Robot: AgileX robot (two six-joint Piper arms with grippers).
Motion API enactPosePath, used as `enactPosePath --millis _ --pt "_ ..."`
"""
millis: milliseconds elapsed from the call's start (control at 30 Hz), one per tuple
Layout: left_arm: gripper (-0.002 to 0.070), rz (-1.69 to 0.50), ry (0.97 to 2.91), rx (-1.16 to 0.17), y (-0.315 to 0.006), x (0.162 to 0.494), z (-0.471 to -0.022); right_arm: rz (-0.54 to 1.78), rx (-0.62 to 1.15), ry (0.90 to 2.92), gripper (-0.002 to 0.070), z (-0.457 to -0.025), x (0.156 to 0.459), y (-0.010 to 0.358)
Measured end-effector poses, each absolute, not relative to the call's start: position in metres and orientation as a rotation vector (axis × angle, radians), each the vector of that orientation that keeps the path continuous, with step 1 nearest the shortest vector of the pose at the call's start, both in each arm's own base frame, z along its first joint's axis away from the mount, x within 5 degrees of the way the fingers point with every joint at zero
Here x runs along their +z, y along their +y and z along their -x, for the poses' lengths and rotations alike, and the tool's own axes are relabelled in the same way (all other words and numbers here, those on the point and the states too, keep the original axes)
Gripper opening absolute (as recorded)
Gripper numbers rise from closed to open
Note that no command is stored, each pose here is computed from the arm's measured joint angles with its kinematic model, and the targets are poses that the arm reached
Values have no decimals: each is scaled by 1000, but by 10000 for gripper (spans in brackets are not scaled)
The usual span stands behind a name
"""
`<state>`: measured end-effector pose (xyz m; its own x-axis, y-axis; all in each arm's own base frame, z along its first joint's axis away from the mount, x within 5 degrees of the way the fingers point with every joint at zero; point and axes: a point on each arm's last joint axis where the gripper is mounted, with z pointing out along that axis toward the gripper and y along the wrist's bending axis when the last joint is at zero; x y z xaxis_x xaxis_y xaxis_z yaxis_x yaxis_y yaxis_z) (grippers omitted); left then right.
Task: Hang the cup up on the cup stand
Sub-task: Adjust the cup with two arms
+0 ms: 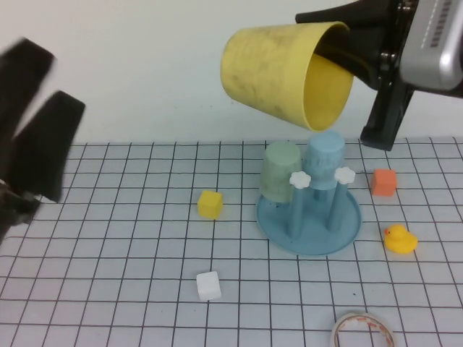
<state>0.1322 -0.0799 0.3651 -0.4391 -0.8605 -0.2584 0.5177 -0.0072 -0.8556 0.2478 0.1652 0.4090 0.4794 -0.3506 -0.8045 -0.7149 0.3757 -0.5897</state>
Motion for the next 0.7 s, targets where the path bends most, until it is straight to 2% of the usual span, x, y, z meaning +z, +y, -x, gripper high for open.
enactPosePath --millis 100,200,400,700 --pt "664 568 1190 -1872 -82 364 -134 1237 278 1047 22 -244 410 172" --pt "684 592 1224 -1947 -88 360 -138 1251 238 963 22 -237 413 183" --pt "692 620 1285 -2052 -102 350 -151 1366 125 762 22 -215 414 214" --pt "692 604 1309 -2099 -113 339 -165 1414 79 733 22 -206 405 238"
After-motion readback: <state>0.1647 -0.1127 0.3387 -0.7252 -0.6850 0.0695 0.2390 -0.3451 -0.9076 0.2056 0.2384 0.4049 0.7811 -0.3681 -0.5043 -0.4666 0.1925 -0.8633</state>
